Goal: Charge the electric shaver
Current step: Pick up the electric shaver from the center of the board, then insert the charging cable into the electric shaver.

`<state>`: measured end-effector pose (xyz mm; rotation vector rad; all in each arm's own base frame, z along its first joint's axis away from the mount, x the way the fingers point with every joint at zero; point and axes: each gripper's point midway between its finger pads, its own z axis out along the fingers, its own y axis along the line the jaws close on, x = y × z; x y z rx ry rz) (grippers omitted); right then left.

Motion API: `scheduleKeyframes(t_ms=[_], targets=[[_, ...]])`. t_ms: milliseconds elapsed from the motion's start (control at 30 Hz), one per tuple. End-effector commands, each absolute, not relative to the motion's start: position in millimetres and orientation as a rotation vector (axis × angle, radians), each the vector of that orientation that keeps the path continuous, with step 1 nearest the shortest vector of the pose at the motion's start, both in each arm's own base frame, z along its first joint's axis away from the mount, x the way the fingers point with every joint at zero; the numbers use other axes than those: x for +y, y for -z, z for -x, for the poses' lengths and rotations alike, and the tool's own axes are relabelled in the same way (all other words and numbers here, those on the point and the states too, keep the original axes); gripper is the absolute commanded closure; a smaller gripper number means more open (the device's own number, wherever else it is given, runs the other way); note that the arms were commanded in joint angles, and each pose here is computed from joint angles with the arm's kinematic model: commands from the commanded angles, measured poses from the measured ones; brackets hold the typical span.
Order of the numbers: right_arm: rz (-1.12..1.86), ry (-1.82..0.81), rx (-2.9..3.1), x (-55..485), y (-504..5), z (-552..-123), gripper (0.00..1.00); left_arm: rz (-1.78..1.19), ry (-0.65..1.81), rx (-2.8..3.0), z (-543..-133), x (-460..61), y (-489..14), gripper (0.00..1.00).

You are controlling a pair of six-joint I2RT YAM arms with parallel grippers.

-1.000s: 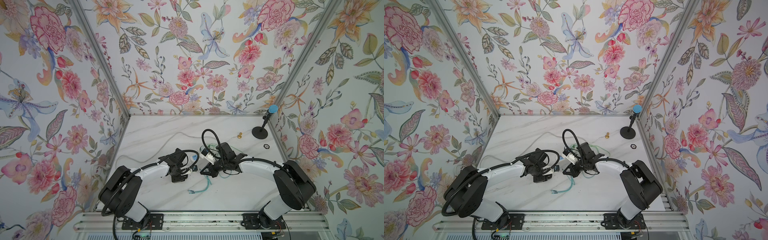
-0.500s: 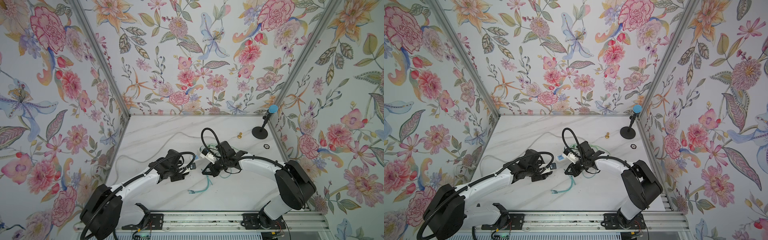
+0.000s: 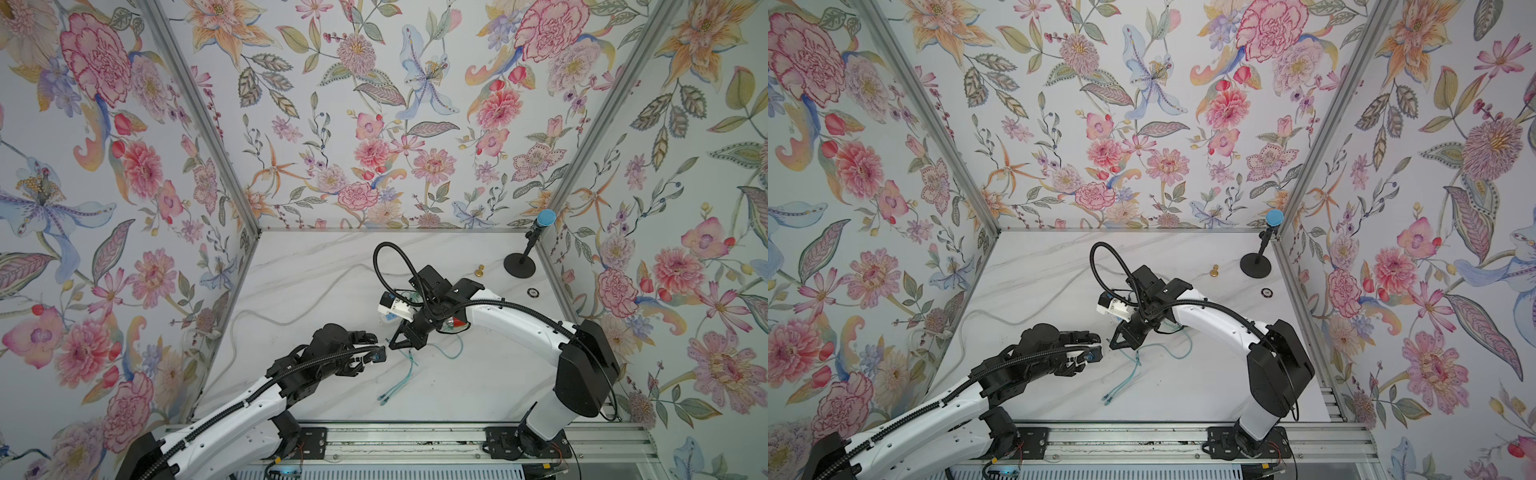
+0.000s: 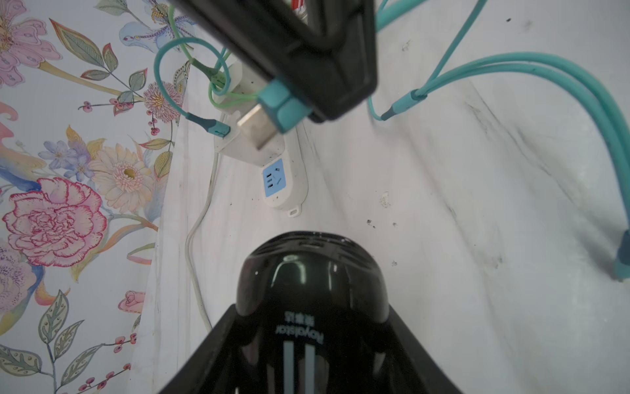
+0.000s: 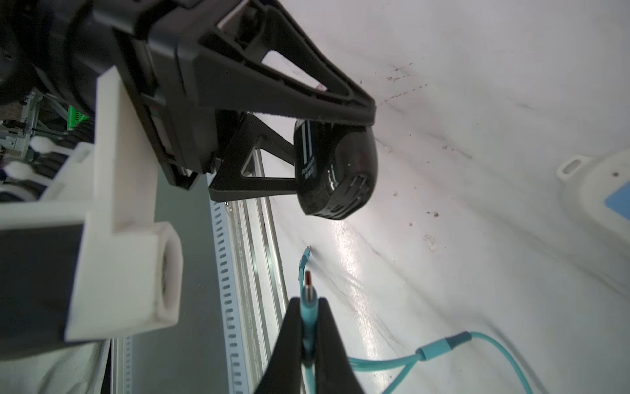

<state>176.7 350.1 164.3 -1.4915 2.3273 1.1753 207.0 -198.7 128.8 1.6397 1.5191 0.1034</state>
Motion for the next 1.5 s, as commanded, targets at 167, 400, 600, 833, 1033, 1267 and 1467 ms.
scheduleKeyframes(t_ms=[167, 400, 600, 833, 1033, 1267, 1467], targets=[[1.600, -1.228, 2.389, 352.9, -153.6, -159.2, 1.00, -1.601, -0.195, 1.405, -208.8, -199.4, -151.8, 1.00], [1.611, -1.190, 2.363, 357.3, -159.4, -164.4, 1.00, -1.628, -0.171, 1.388, -203.0, -203.2, -152.0, 1.00], [1.628, -1.203, 2.354, 360.7, -159.2, -163.6, 1.00, -1.635, -0.143, 1.376, -200.6, -209.5, -153.0, 1.00], [1.643, -1.210, 2.344, 365.9, -156.1, -166.7, 1.00, -1.624, -0.127, 1.388, -199.6, -210.8, -151.4, 1.00], [1.653, -1.191, 2.347, 369.0, -151.5, -171.5, 1.00, -1.616, -0.122, 1.398, -199.3, -210.8, -150.7, 1.00], [1.658, -1.199, 2.348, 371.6, -150.4, -172.6, 1.00, -1.606, -0.118, 1.387, -198.1, -211.3, -151.5, 1.00], [1.669, -1.206, 2.360, 372.9, -146.2, -168.9, 1.00, -1.601, -0.135, 1.378, -200.2, -210.8, -153.2, 1.00]])
